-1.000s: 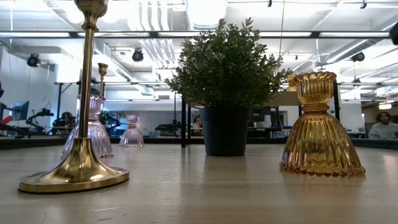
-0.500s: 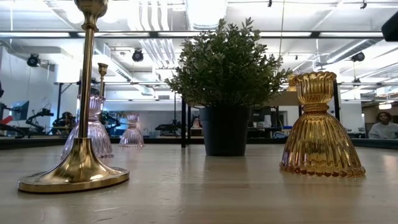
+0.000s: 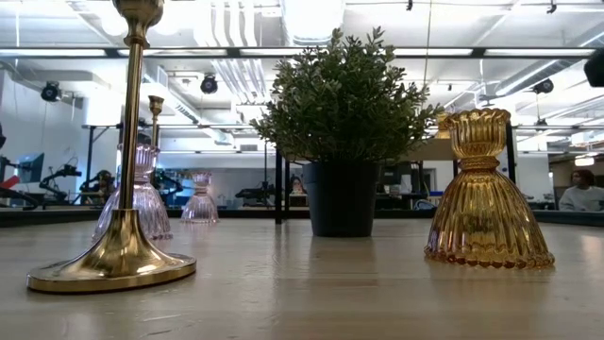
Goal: Pick & Place candle stick holders
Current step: Put the bottom orange candle holder on the shelf
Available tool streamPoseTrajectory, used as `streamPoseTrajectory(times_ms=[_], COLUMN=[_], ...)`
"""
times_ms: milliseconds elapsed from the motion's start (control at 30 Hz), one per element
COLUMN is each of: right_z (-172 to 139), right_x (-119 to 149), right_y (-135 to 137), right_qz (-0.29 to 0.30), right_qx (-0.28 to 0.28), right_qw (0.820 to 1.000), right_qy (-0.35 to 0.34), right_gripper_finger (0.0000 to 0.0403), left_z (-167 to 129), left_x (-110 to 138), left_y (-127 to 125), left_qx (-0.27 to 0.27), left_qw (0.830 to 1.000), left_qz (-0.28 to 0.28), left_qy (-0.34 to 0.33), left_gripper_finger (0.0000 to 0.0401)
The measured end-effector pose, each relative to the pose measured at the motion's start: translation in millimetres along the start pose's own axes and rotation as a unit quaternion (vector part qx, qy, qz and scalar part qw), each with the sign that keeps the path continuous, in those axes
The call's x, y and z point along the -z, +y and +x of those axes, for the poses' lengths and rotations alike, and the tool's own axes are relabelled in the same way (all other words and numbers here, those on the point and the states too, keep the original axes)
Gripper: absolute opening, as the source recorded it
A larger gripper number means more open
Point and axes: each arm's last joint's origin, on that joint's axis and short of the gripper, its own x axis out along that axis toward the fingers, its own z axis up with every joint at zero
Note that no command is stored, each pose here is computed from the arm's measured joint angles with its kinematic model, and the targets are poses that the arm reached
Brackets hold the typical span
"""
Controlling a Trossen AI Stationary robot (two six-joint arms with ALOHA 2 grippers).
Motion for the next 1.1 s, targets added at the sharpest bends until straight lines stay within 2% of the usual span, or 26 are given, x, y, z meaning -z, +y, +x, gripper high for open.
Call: streamPoseTrajectory(times_ms=[267, 433, 600, 867, 1100], right_z=[11.2, 9.9, 1.1, -21.6, -66.6], right_x=[5.6, 7.2, 6.6, 2.4, -4.9], right_y=[-9.2, -10.0, -12.3, -27.3, -52.5], right_qz=[0.000, -0.032, -0.050, -0.050, -0.052], right_qx=[0.005, 0.000, 0.003, 0.007, 0.025], right_qw=[1.000, 0.999, 0.999, 0.998, 0.998], right_qy=[0.013, 0.022, 0.018, 0.031, 0.027], right_gripper_finger=[0.0057, 0.0024, 0.0023, 0.0023, 0.0023], left_z=[0.0, 0.0, 0.0, 0.0, 0.0], left_x=[0.0, 0.0, 0.0, 0.0, 0.0], left_y=[0.0, 0.0, 0.0, 0.0, 0.0], left_qx=[0.000, 0.000, 0.000, 0.000, 0.000], left_qw=[1.000, 1.000, 1.000, 1.000, 1.000], left_qz=[0.000, 0.000, 0.000, 0.000, 0.000], left_qy=[0.000, 0.000, 0.000, 0.000, 0.000], left_gripper_finger=[0.0030, 0.0030, 0.0030, 0.0030, 0.0030])
